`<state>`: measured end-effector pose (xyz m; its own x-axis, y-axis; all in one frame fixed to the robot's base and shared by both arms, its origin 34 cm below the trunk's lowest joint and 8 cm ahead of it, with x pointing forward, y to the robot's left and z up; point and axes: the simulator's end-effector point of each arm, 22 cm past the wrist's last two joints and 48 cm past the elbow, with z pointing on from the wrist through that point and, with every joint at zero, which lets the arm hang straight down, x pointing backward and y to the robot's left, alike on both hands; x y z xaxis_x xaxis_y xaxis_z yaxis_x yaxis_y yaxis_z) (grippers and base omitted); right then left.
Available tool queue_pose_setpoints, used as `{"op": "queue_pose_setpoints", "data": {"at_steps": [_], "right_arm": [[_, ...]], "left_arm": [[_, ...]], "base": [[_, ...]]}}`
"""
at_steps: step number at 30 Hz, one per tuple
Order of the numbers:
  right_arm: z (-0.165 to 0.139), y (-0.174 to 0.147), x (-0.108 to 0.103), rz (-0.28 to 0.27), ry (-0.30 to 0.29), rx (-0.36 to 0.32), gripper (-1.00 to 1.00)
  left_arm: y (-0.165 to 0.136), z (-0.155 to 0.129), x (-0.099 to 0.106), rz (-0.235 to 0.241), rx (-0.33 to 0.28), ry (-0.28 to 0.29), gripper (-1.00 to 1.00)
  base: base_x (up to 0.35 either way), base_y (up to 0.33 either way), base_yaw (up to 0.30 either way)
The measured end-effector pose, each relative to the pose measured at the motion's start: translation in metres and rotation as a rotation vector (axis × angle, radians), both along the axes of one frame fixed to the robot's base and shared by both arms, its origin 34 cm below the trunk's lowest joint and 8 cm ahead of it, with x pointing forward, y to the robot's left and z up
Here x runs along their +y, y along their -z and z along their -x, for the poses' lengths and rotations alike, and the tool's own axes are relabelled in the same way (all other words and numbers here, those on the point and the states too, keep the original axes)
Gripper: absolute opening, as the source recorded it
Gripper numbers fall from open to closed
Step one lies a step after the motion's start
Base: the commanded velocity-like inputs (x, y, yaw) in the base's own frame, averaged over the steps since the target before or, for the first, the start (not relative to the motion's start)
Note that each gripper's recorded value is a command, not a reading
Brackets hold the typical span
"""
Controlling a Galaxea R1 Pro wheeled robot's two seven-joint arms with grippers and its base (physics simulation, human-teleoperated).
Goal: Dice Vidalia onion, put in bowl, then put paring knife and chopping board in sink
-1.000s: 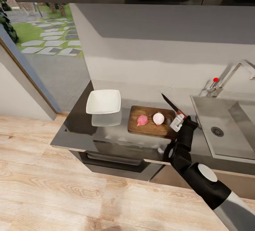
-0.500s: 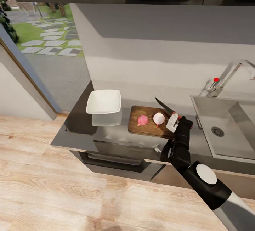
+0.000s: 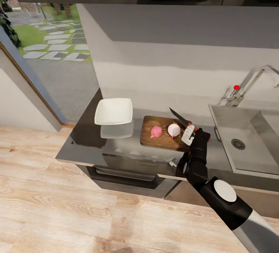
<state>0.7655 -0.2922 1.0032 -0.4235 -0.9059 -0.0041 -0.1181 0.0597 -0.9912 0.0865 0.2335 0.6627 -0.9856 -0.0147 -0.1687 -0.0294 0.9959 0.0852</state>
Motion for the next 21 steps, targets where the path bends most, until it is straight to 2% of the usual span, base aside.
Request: {"op": "queue_pose_setpoints", "data": {"at_steps": [10,14,21], "right_arm": [[0.0,0.002,0.001,-0.003,-0.001,0.005,-1.0],[0.004,0.027,-0.004,-0.011,0.011,0.085,-1.0],[0.007,0.043,-0.01,0.0,0.021,0.128,-1.0]], "left_arm": [[0.0,-0.001,0.0,0.001,-0.002,0.0,1.0],[0.0,-0.001,0.0,0.001,-0.001,0.0,1.0],[0.0,-0.001,0.0,0.001,-0.001,0.0,1.0]], "base": [[0.068,0.055,0.0],[0.007,0.005,0.0],[0.0,0.0,0.0]]}}
